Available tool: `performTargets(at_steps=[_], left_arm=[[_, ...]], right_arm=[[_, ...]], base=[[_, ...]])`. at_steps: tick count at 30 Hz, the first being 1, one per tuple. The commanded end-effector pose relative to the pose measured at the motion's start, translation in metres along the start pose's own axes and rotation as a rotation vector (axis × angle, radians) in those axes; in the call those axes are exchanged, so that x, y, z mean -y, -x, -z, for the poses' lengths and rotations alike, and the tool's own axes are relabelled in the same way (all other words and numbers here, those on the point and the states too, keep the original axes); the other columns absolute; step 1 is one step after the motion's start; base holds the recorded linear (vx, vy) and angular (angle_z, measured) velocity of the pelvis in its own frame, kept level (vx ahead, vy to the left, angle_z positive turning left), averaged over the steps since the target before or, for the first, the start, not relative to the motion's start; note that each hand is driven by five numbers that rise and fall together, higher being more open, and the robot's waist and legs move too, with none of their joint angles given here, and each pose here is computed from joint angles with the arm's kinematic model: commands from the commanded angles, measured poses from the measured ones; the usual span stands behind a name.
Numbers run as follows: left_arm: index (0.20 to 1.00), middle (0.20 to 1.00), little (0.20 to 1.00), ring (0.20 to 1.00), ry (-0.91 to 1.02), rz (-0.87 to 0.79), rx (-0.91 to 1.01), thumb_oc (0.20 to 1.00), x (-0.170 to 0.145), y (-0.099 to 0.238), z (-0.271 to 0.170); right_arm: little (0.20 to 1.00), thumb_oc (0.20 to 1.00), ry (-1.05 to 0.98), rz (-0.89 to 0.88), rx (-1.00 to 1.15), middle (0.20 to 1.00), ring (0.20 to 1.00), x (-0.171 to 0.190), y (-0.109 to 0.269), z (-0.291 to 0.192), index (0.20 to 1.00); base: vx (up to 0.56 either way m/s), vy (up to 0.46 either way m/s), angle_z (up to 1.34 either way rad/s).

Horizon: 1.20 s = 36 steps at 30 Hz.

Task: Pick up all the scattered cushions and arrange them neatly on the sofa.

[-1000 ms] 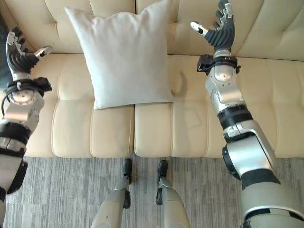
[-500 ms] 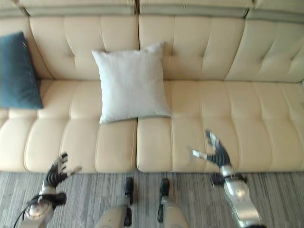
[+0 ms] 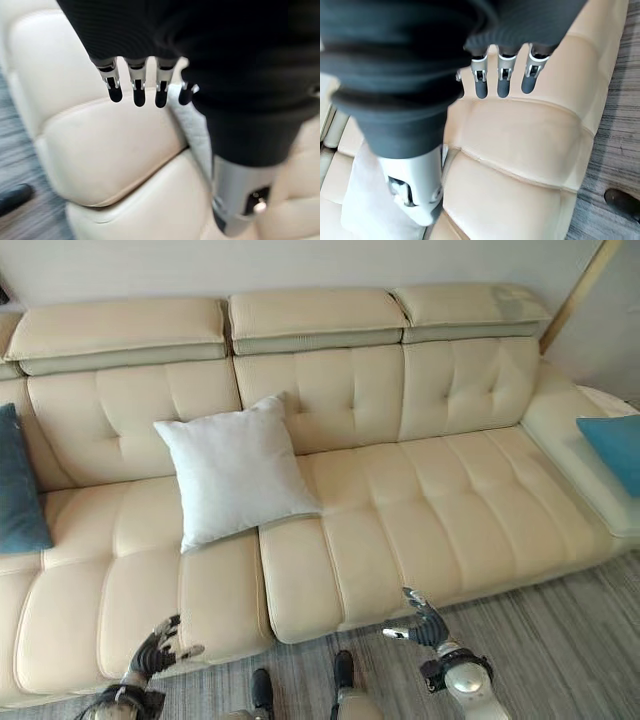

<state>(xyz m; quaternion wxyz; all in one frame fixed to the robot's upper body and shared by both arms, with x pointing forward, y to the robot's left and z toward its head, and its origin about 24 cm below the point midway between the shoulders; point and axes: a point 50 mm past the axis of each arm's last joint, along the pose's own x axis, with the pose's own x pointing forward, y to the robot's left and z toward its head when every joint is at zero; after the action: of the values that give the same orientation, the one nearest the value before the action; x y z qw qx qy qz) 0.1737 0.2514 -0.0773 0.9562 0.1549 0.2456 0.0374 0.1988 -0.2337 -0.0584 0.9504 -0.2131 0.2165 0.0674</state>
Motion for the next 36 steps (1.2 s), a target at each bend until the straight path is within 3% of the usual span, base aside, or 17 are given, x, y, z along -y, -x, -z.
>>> performTargets(at_steps=[1, 10, 23, 27, 36], left_arm=[[1.000, 1.000, 1.000, 1.000, -0.022, -0.104, 0.043, 1.000, -0.031, 0.001, -0.007], [1.000, 1.000, 1.000, 1.000, 0.021, -0.088, 0.041, 1.000, -0.015, -0.003, -0.008], [1.000, 1.000, 1.000, 1.000, -0.037, -0.008, 0.024, 1.000, -0.005, 0.002, -0.002], [1.000, 1.000, 1.000, 1.000, -0.071, 0.036, 0.040, 1.000, 0.002, -0.002, -0.008], [1.000, 1.000, 1.000, 1.000, -0.073, 0.097, 0.115, 1.000, 0.013, -0.007, -0.029]], right_arm=[[1.000, 1.000, -0.002, 0.023, 0.129, 1.000, 1.000, 0.004, -0.011, -0.029, 1.000], [1.000, 1.000, -0.010, 0.037, 0.096, 1.000, 1.000, 0.010, -0.002, -0.018, 1.000], [1.000, 1.000, -0.126, 0.076, -0.041, 1.000, 1.000, 0.007, 0.008, 0.015, 1.000], [1.000, 1.000, -0.268, 0.129, -0.069, 1.000, 1.000, 0.002, 0.000, 0.018, 1.000], [1.000, 1.000, -0.295, 0.126, 0.004, 1.000, 1.000, -0.006, -0.014, -0.006, 1.000]], base=[[-0.13, -0.149, 0.05], [-0.15, -0.195, 0.29], [-0.01, 0.070, -0.13], [-0.02, 0.120, -0.88], [0.03, -0.049, -1.33]])
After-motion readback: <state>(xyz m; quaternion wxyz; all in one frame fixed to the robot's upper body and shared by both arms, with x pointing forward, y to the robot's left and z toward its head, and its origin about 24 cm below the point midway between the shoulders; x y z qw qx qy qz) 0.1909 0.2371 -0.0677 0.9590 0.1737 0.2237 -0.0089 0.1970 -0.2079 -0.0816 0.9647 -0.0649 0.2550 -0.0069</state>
